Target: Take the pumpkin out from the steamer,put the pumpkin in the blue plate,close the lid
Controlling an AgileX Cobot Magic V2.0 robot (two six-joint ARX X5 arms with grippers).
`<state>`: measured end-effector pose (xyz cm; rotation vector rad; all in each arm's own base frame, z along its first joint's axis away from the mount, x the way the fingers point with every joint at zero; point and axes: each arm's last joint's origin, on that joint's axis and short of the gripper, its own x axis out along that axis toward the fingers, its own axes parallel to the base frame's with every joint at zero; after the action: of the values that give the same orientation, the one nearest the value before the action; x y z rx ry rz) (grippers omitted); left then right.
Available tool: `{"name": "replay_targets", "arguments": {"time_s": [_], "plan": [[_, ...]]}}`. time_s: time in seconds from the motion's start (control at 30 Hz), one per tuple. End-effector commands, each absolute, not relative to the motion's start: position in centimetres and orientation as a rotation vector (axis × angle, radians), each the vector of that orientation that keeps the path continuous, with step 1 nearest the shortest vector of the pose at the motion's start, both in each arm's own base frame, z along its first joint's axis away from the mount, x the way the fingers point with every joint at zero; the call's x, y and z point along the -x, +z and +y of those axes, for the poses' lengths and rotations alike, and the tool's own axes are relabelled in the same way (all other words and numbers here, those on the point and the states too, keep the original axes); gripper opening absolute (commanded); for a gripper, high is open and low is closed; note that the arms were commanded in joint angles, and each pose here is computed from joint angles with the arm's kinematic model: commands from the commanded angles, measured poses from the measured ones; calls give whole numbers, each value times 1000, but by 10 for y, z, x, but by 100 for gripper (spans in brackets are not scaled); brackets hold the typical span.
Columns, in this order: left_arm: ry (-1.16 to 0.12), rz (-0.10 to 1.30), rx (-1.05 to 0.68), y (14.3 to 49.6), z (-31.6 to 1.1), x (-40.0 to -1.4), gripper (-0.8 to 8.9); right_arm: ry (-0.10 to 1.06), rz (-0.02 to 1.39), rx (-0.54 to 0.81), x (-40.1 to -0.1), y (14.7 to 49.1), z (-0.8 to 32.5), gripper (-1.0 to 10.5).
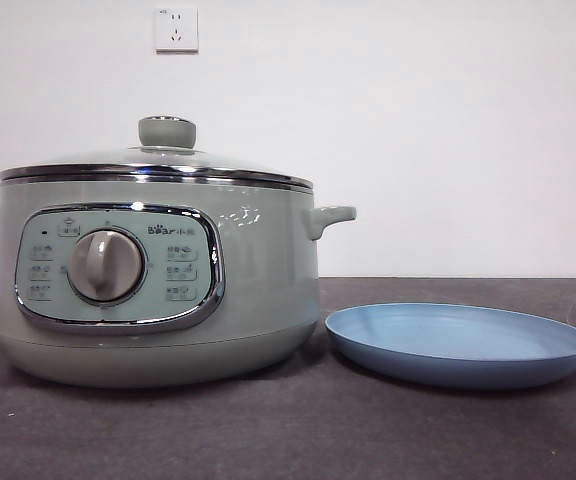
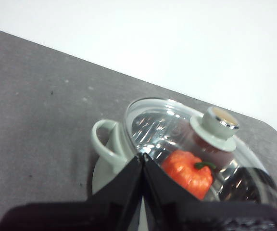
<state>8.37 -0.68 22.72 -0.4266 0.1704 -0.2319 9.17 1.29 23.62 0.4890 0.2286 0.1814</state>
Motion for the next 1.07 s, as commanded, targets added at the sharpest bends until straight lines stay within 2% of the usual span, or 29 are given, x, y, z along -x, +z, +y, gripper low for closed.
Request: {"name": "replay_targets", "arguments": {"time_s": [0.03,0.3,0.43,0.57,0.73,0.8,0.83,0.9,0.97,1.07], "plan": [[-230,175,391,240,-7,-87,-8,188,215,-459,-96,254,13,-12],[-345,227,214,290,-9,-109,-8,224,224,-318,-115,304,16,-12],[-395,273,195,313,-11,-122,-7,313,303,-236,-126,327,20,-11],[-543,338,180,334,-14,-134,-4,415,393,-162,-138,349,24,2],[-653,373,200,348,-17,-143,0,442,454,-140,-150,361,25,9],[-653,371,199,350,-17,-145,9,441,466,-141,-153,362,26,86],[-654,371,199,350,-17,-145,42,440,468,-142,-154,362,26,160],[-654,374,202,350,-17,-145,237,436,478,-147,-155,361,26,358],[-649,382,226,350,-17,-145,423,435,490,-148,-155,360,26,474],[-646,391,250,350,-18,-145,444,434,506,-151,-155,359,26,480]]}}
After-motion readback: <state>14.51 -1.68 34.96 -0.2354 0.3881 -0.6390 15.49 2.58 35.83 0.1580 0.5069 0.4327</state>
